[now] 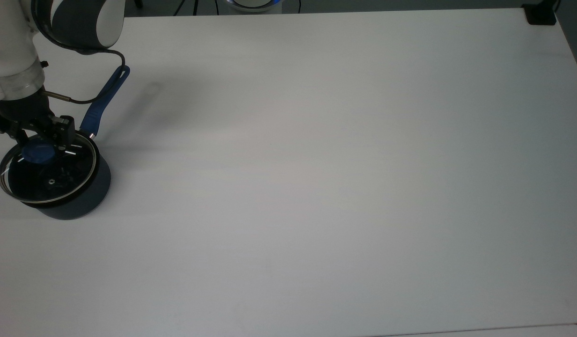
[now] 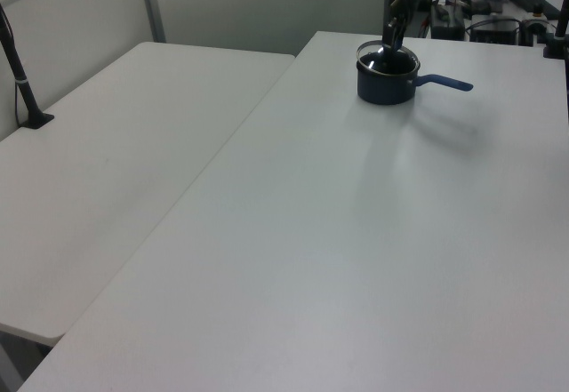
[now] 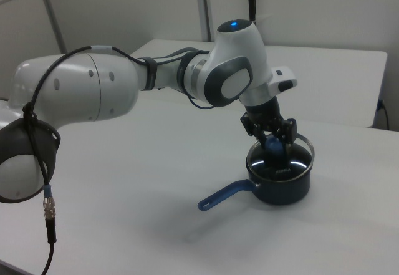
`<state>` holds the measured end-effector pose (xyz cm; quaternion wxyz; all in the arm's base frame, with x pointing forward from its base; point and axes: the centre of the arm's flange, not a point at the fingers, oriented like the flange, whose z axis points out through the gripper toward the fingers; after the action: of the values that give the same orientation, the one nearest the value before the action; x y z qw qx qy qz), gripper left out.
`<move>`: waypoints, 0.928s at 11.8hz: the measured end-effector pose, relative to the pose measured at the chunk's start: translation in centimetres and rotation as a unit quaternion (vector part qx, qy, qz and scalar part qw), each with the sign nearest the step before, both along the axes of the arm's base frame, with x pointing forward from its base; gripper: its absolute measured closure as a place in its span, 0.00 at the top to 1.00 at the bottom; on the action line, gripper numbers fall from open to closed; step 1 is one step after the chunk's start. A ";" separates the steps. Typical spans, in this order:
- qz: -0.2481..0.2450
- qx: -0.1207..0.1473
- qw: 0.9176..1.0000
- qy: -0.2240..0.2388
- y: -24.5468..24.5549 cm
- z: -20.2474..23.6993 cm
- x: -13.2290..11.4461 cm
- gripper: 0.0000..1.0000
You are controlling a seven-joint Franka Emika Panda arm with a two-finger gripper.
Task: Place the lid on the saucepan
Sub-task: 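Lower the lid onto the saucepan rim and adjust its seating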
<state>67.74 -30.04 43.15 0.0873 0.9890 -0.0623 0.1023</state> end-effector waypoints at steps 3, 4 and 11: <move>-0.001 -0.001 1.000 -0.001 -0.1 0.2 -0.1 0.65; -0.001 -0.001 1.000 -0.001 -0.1 0.2 -0.1 0.65; -0.003 0.003 1.000 0.007 0.1 1.7 -0.7 0.65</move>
<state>67.04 -29.97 44.89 0.0851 0.9897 -0.0652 0.0954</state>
